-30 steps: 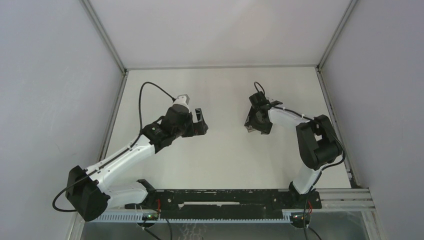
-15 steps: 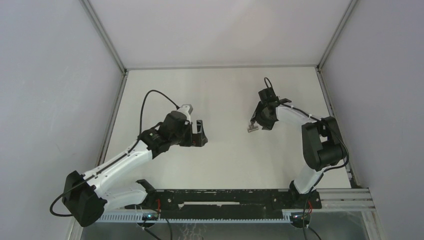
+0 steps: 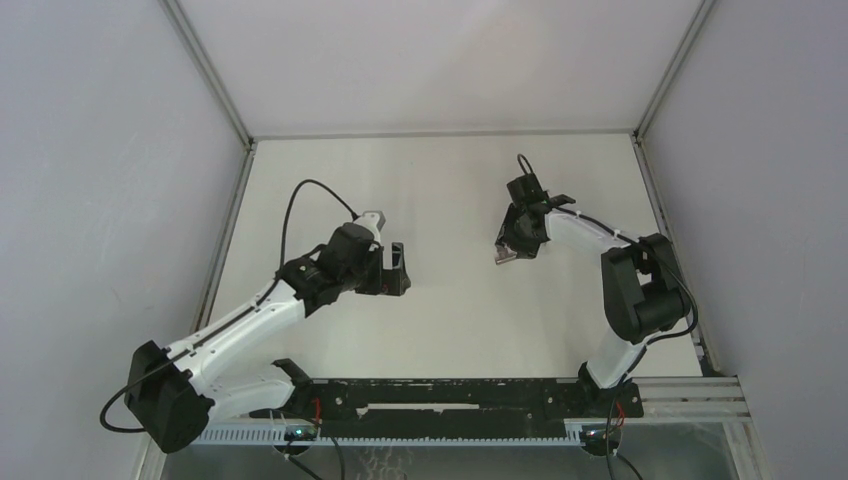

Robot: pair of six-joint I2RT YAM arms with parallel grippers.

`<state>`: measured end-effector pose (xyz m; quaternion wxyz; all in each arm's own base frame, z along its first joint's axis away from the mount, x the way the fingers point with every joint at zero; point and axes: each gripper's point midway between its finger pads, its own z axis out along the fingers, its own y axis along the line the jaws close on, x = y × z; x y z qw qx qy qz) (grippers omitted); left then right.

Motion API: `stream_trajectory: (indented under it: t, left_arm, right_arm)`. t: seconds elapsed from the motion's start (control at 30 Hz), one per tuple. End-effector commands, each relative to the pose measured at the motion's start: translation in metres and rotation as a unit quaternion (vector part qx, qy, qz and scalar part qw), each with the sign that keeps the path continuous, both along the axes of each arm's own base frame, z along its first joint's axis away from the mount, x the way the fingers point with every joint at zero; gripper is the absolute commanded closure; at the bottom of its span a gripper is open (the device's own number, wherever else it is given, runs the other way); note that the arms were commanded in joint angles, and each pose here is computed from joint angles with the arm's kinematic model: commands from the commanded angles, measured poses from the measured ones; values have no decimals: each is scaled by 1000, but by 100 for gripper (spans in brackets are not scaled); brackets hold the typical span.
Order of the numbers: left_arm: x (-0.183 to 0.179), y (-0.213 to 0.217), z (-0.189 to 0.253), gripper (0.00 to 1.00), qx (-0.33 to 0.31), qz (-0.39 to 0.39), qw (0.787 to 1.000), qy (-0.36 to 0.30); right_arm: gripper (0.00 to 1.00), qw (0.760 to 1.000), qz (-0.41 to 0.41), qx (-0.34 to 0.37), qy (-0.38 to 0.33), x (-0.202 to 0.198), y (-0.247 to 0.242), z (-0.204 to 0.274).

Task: Install the water faucets

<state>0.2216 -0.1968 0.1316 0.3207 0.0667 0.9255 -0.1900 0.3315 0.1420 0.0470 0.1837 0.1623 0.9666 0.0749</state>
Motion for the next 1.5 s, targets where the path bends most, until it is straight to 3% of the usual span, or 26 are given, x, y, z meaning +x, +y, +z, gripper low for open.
stream_trajectory:
  t: [0.0, 0.17, 0.57, 0.7, 0.77, 0.83, 0.87, 1.0, 1.13, 1.23, 1.37, 1.47]
  left_arm:
    - [11, -6, 12, 0, -3, -6, 1000, -18]
    - [10, -8, 7, 0, -1, -10, 1000, -11]
    - [12, -5, -2, 0, 7, -4, 1000, -10]
    - [12, -3, -5, 0, 12, 0, 1000, -9]
    - [11, -2, -4, 0, 11, 2, 1000, -9]
    - [11, 0, -2, 0, 10, 6, 1000, -12]
    - [10, 2, 0, 0, 12, 9, 1000, -15]
    - [14, 10, 11, 0, 2, 38, 999, -34]
    - [22, 12, 19, 0, -42, 64, 997, -11]
    - [30, 27, 33, 0, -99, 100, 990, -7]
    - [35, 57, 42, 0, -141, 160, 977, -7]
    - [34, 88, 38, 1, -157, 226, 961, 9]
  right_arm:
    - [44, 996, -84, 39, -16, 8, 10, 12]
    - [50, 986, -156, 65, 4, 3, 14, 2]
    - [58, 978, -202, 38, 38, -2, 12, -33]
    - [68, 976, -217, 16, 31, -1, 1, -39]
    - [77, 978, -205, 11, 30, 1, 0, -39]
    - [96, 986, -162, -5, 31, -1, 1, -38]
    - [100, 989, -144, -18, 31, -3, 0, -34]
    - [100, 993, -19, -115, -4, -7, 3, -9]
    - [100, 957, 78, -276, -34, -12, 11, 19]
    - [100, 910, 132, -391, -51, -14, 20, 32]
    - [100, 859, 178, -474, -74, -18, 46, 41]
    - [100, 842, 195, -497, -77, -18, 61, 36]
